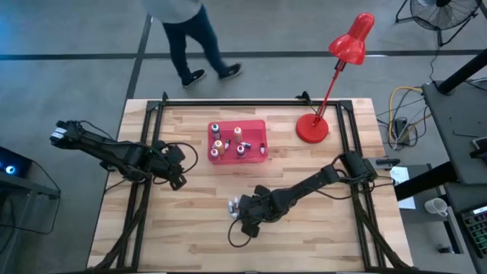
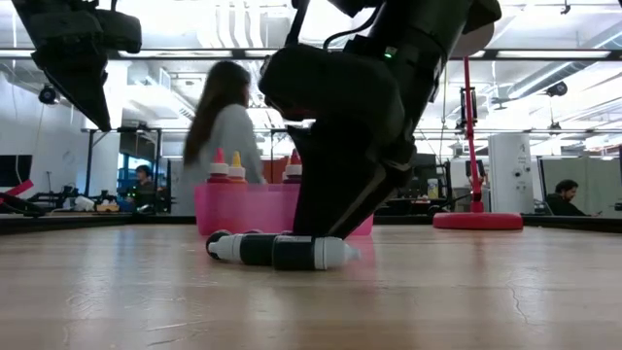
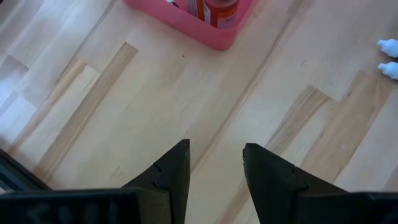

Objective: Pick & Place food coloring

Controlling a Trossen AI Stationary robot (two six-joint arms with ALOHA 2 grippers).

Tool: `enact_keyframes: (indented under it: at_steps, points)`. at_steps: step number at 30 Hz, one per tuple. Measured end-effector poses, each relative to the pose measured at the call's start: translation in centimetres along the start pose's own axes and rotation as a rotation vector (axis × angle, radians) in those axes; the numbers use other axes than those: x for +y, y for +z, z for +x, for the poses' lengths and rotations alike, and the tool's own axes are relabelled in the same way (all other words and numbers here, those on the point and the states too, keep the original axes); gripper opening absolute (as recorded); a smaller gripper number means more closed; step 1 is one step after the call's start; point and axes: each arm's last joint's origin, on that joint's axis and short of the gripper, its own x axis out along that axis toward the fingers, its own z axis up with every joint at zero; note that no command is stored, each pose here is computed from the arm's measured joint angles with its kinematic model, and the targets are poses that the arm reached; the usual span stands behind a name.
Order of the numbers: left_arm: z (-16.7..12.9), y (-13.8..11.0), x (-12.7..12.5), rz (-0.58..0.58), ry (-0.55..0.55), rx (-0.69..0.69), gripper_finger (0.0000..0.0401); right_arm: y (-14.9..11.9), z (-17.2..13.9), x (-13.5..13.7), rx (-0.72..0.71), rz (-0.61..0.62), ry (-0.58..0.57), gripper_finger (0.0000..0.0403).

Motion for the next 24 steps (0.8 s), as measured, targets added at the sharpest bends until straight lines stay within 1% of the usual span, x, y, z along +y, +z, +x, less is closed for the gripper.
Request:
enact_keyframes:
  at_steps: [5,7,9,12,14,17,19,24]
  points:
    - [0.0,0.0,0.0,0.001,0.0,0.0,0.0122,-0.3,0.1,-0.3,0.015,-0.089,-0.017,0.0135]
    - [0.0,0.0,0.0,0.001,0.0,0.0,0.0122,-0.2,0.2,-0.4,0.008,-0.102,-0.03,0.0118]
    - [0.0,0.0,0.0,0.001,0.0,-0.001,0.0122,-0.1,0.2,-0.6,0.003,-0.083,-0.042,0.01]
    - [0.0,0.0,0.0,0.001,-0.001,0.0,0.0122,0.5,0.0,-1.1,0.003,-0.011,-0.043,0.0072]
    - [0.0,0.0,0.0,0.0,-0.001,-0.001,0.0122,1.1,-0.4,-1.3,-0.022,-0.002,-0.062,0.0059]
    - [0.0,0.0,0.0,0.0,-0.002,-0.002,0.0122,2.4,-1.7,-1.9,-0.128,0.02,-0.145,0.0055]
    - [0.0,0.0,0.0,0.0,-0.002,-0.003,0.0122,3.5,-3.5,-2.6,-0.194,0.071,-0.207,0.0059]
    - [0.0,0.0,0.0,-0.001,-0.001,-0.006,0.0122,5.1,-7.2,-6.0,-0.307,0.221,-0.409,0.0062]
